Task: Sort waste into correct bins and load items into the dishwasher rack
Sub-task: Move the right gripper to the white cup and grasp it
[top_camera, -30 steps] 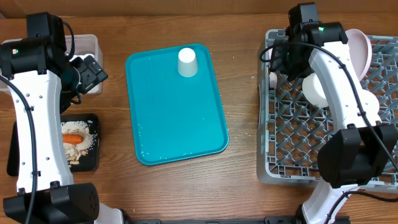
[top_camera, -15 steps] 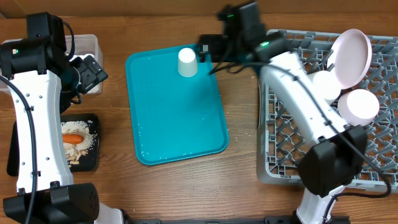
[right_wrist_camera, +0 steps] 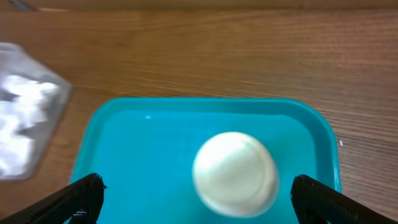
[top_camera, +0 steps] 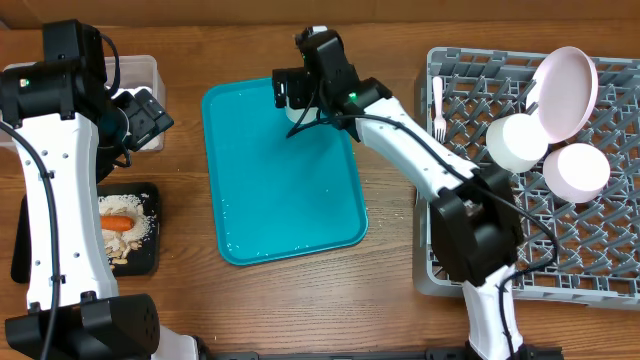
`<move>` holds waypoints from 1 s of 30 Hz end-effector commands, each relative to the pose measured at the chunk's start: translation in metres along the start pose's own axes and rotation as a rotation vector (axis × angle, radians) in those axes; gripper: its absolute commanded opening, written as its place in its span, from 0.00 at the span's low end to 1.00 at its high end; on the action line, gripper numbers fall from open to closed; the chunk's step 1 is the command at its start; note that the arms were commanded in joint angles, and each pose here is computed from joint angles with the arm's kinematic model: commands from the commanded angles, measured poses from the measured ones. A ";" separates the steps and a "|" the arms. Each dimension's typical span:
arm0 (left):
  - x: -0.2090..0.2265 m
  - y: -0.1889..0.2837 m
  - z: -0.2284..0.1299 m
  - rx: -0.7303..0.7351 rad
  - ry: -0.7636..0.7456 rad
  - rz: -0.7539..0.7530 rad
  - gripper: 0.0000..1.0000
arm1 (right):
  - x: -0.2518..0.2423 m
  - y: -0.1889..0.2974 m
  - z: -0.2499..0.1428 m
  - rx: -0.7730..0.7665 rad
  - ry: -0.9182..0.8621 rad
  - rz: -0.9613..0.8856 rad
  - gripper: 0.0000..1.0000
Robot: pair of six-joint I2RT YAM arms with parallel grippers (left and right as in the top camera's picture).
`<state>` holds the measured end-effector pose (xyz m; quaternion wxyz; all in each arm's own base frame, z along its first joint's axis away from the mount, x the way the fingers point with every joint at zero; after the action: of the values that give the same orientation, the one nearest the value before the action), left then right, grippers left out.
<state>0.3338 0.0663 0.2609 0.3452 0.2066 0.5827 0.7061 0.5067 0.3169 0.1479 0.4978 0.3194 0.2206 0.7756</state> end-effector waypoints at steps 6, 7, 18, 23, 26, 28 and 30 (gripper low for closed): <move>0.000 0.003 0.002 -0.009 0.021 -0.010 1.00 | -0.012 -0.031 -0.013 -0.004 0.058 -0.036 1.00; 0.000 0.003 0.002 -0.009 0.021 -0.009 1.00 | -0.016 -0.035 -0.017 -0.001 0.058 -0.054 1.00; 0.000 0.003 0.002 -0.008 0.022 -0.009 1.00 | -0.033 -0.053 -0.028 -0.004 0.115 -0.140 1.00; 0.000 0.003 0.002 -0.009 0.021 -0.010 1.00 | -0.032 -0.059 -0.030 -0.012 0.114 -0.129 1.00; 0.000 0.003 0.002 -0.009 0.022 -0.009 1.00 | -0.031 -0.060 -0.029 -0.015 0.113 -0.120 0.98; 0.000 0.003 0.002 -0.009 0.021 -0.009 1.00 | -0.031 -0.060 -0.029 -0.013 0.113 -0.121 0.94; 0.000 0.003 0.002 -0.009 0.021 -0.010 1.00 | -0.032 -0.060 -0.031 -0.006 0.113 -0.123 0.93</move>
<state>0.3338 0.0663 0.2609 0.3452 0.2066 0.5827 0.7061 0.5325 0.3095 0.0879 0.5332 0.2607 0.2569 0.7627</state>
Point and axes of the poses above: each gripper's point midway between its finger pads, its own y axis back along the fingers, its own x axis along the line the jaws close on, z = x × y, the point moved 2 cm from there along y, back along the fingers, and after that the axes turned 1 degree about y, right-handed, at the moved point
